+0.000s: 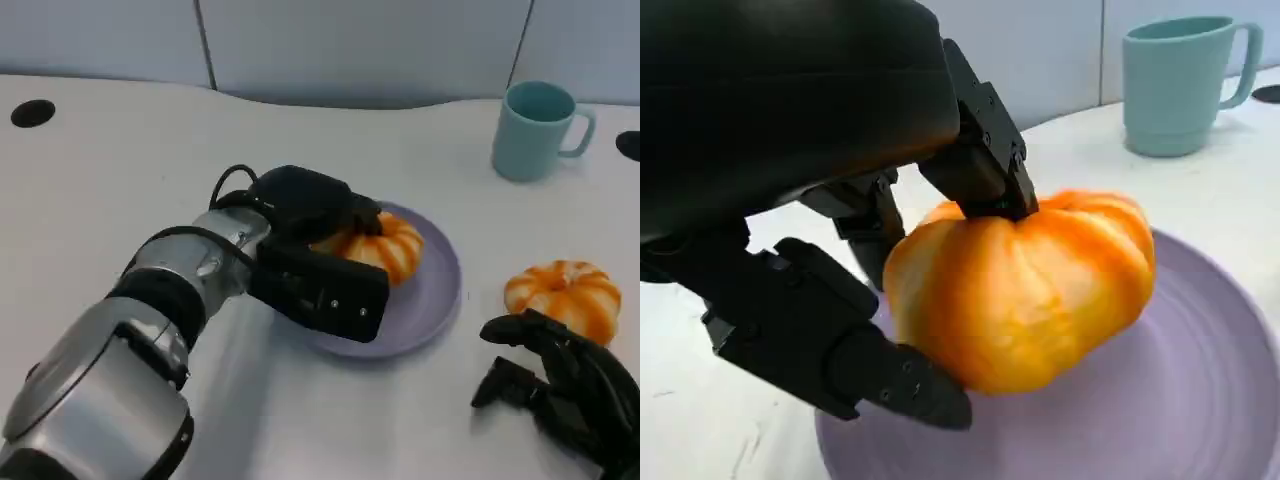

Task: Grasp the bread from the table and place it into the plate.

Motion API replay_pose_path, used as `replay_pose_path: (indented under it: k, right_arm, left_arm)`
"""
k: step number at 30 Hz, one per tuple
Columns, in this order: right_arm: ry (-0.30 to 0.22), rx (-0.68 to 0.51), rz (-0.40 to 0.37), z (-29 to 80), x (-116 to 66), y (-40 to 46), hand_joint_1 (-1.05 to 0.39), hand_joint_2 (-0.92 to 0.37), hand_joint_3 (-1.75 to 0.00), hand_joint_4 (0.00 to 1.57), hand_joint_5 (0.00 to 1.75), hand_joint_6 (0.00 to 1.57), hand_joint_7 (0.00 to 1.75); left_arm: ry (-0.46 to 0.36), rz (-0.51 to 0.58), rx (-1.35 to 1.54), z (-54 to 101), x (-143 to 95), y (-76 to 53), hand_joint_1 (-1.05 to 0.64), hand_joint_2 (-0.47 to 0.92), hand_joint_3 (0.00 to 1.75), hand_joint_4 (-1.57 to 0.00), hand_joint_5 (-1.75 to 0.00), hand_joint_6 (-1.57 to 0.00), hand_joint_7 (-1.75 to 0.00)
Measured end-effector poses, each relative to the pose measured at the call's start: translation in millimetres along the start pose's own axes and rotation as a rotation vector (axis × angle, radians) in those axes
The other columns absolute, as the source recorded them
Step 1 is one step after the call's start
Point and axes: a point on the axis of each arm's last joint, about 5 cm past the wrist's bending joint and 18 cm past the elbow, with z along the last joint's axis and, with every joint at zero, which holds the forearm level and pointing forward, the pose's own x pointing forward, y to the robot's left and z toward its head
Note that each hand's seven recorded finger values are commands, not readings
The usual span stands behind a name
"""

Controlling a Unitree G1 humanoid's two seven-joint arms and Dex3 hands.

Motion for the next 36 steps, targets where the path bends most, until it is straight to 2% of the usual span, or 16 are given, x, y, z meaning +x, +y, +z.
replay_pose_path:
  k: [8,16,17,20,23,28,29,30,32,36]
  right_arm:
    - [0.0,-0.003,-0.001,0.0,0.1,0.2,-0.46,-0.92,-0.17,0.65,1.43,0.64,1.03]
    - [0.0,-0.004,-0.004,0.0,0.2,0.3,-0.46,-0.92,-0.16,0.64,1.44,0.64,1.03]
    - [0.0,-0.004,-0.005,0.1,0.3,0.4,-0.46,-0.92,-0.16,0.64,1.44,0.64,1.03]
    - [0.001,-0.005,-0.007,0.2,0.4,0.6,-0.46,-0.92,-0.16,0.64,1.44,0.64,1.03]
    - [0.001,-0.004,-0.007,0.3,0.4,0.6,-0.46,-0.92,-0.16,0.64,1.44,0.64,1.04]
    - [0.001,-0.004,-0.007,0.3,0.4,0.6,-0.46,-0.92,-0.16,0.64,1.44,0.64,1.04]
    - [0.001,-0.004,-0.007,0.3,0.4,0.6,-0.46,-0.92,-0.16,0.64,1.44,0.64,1.04]
    - [0.001,-0.004,-0.007,0.3,0.4,0.6,-0.46,-0.92,-0.17,0.64,1.44,0.64,1.04]
    - [0.001,-0.004,-0.007,0.3,0.4,0.7,-0.46,-0.92,-0.18,0.64,1.45,0.64,1.04]
    - [0.001,-0.004,-0.007,0.3,0.4,0.6,-0.46,-0.92,-0.17,0.64,1.44,0.64,1.03]
  left_arm:
    - [0.009,-0.011,0.028,0.4,0.7,0.5,-0.78,0.92,0.22,-0.16,-0.2,-0.3,0.0]
    - [-0.003,-0.005,0.023,1.2,0.9,1.2,-0.8,0.92,0.22,-0.16,-0.2,-0.32,-0.02]
    - [-0.005,-0.004,0.021,1.2,0.9,1.4,-0.8,0.92,0.21,-0.18,-0.24,-0.35,-0.03]
    - [-0.017,0.001,0.018,1.4,0.7,1.8,-0.79,0.92,0.17,-0.1,-0.78,-0.51,-0.09]
    - [-0.031,0.033,0.003,1.5,0.5,3.2,-0.79,0.92,0.16,-0.09,-1.03,-0.63,-0.2]
    - [-0.029,0.057,-0.007,0.7,0.2,4.4,-0.78,0.92,0.16,-0.09,-1.07,-0.63,-0.24]
    - [-0.029,0.058,-0.007,0.7,0.2,4.4,-0.78,0.92,0.16,-0.09,-1.09,-0.69,-0.27]
    - [-0.029,0.059,-0.007,0.7,0.2,4.4,-0.77,0.92,0.15,-0.06,-1.16,-0.75,-0.43]
    - [-0.027,0.064,-0.017,0.5,0.2,4.8,-0.75,0.92,0.13,-0.03,-1.24,-0.74,-0.69]
    - [-0.022,0.075,-0.035,0.2,0.1,5.5,-0.74,0.92,0.12,-0.04,-1.22,-0.76,-0.79]
